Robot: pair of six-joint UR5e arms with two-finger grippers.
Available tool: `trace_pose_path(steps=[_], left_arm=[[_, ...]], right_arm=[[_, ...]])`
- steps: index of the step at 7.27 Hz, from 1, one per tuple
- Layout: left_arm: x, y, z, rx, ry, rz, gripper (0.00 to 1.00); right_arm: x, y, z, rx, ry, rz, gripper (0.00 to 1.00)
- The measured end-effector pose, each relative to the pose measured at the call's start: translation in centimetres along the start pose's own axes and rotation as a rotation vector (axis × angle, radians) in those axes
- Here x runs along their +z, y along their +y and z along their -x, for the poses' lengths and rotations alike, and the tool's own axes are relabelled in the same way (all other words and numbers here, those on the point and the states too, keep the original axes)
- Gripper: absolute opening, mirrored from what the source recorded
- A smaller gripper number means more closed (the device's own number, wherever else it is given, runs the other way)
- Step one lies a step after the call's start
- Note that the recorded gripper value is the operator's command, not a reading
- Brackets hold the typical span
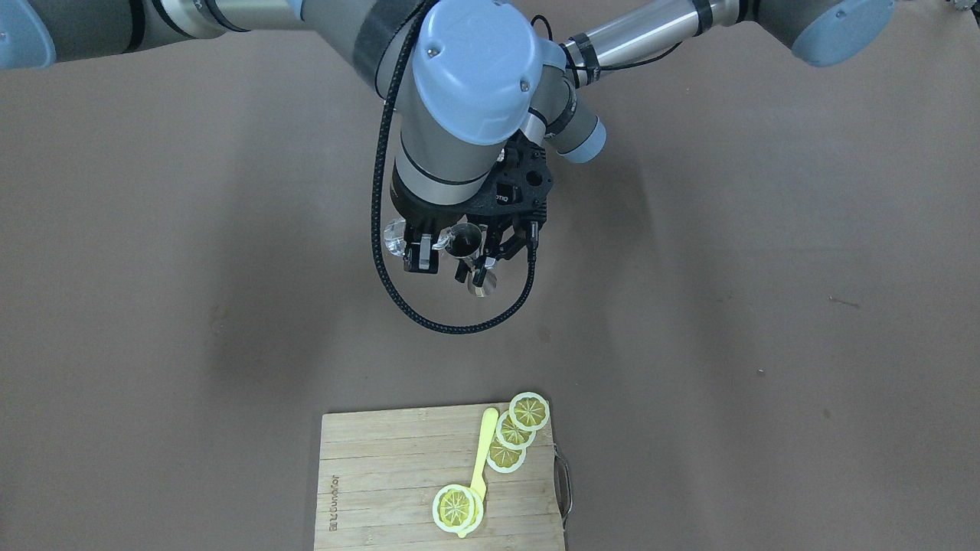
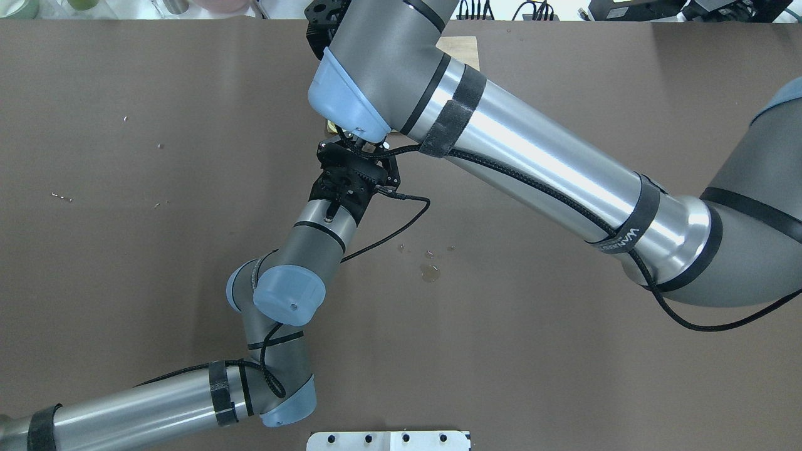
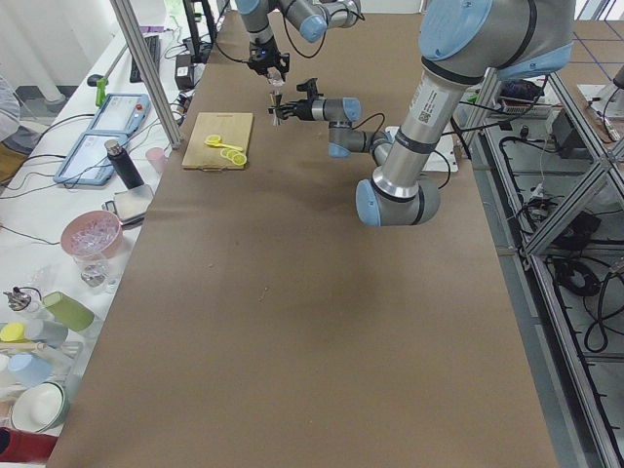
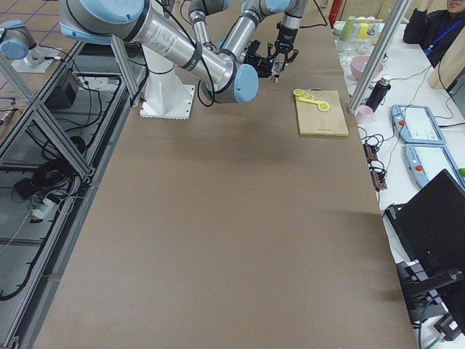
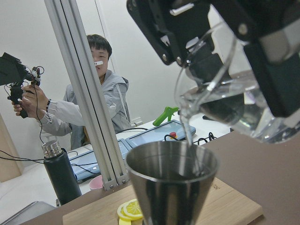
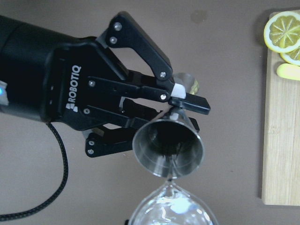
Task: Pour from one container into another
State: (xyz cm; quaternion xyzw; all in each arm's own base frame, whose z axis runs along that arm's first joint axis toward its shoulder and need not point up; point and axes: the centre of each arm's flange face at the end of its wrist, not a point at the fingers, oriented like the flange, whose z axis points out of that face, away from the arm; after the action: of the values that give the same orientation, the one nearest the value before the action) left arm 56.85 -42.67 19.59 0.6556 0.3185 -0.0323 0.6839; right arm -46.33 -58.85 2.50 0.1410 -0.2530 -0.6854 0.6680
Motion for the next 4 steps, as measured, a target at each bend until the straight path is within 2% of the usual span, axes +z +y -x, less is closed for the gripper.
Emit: trace_pose_path(steps=[4], left_arm=[[0.0, 0.1, 0.0, 0.004, 0.000, 0.002, 0.00]], right_arm=[[-1.6, 0.0, 0.2, -0.017, 0.018, -0.073, 0.00]])
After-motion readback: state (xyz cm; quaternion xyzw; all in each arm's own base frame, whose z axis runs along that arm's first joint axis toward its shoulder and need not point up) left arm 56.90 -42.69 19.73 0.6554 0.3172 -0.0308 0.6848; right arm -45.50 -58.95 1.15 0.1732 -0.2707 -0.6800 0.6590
